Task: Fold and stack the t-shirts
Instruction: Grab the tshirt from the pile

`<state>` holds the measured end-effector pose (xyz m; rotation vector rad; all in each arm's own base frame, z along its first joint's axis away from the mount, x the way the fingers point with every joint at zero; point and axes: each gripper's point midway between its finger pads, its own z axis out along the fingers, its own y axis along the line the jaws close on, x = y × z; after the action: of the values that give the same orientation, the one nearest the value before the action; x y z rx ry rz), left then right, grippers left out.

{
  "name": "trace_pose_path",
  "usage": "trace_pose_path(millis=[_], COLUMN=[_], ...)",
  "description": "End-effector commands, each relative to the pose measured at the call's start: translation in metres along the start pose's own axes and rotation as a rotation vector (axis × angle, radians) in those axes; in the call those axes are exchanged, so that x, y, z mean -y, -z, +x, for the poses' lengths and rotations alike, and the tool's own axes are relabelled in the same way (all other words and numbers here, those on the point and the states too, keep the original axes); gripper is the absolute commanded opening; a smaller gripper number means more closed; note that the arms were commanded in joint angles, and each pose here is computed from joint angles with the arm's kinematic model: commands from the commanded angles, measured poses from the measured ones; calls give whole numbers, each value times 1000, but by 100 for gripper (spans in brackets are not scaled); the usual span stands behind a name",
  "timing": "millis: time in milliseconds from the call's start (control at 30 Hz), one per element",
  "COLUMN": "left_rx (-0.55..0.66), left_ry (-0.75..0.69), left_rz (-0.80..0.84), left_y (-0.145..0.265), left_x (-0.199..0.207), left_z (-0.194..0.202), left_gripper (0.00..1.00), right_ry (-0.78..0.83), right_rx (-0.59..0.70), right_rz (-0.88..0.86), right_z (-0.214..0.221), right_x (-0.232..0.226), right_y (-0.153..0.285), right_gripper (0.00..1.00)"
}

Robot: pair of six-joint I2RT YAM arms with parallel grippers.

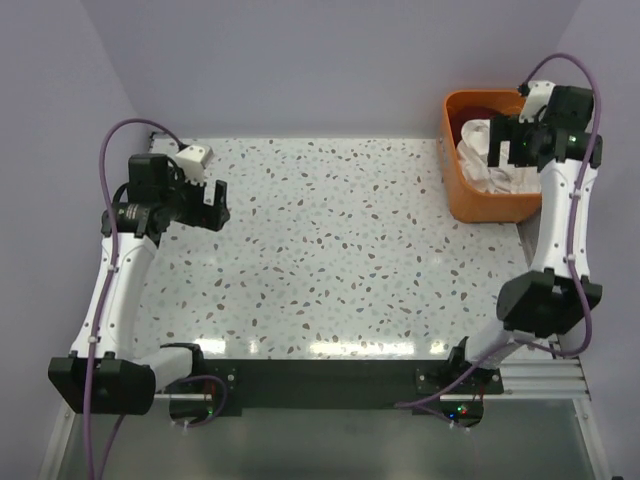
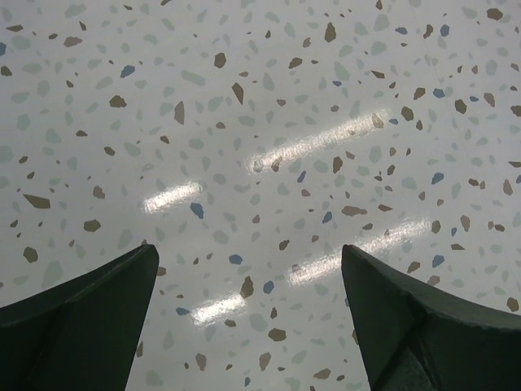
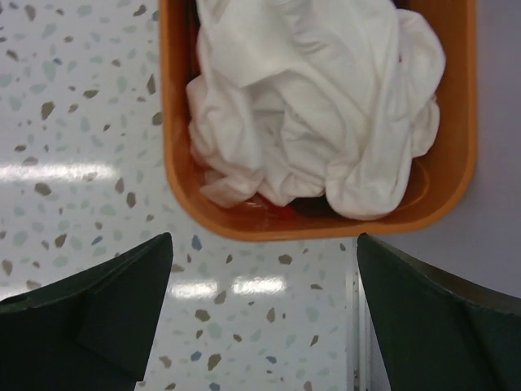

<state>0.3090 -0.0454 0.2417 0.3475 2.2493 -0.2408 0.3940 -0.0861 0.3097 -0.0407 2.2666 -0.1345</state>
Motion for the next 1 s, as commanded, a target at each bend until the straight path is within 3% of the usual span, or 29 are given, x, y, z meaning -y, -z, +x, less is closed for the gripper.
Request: trace_pose_path(millis=[0,33,267,967], left_rx=[41,37,0,-106], left_ry=[-37,-41,-37,2], left_rz=[13,15,28,87], left_y=[-1,-2,-15,-51], left_x=[-1,-1,-3,-4], left_z=[-19,-18,-12,2], left_gripper=[100,100,100,100], right_ry=[-61,-77,-108,-132], right_rx=[-53,-102,-135,-60], right_rz=[35,26,20,39], right_z=[-4,4,3,-6], right_x=[41,47,71,72], right_y=[-27,-48,-102,-221], right_gripper=[99,99,99,99])
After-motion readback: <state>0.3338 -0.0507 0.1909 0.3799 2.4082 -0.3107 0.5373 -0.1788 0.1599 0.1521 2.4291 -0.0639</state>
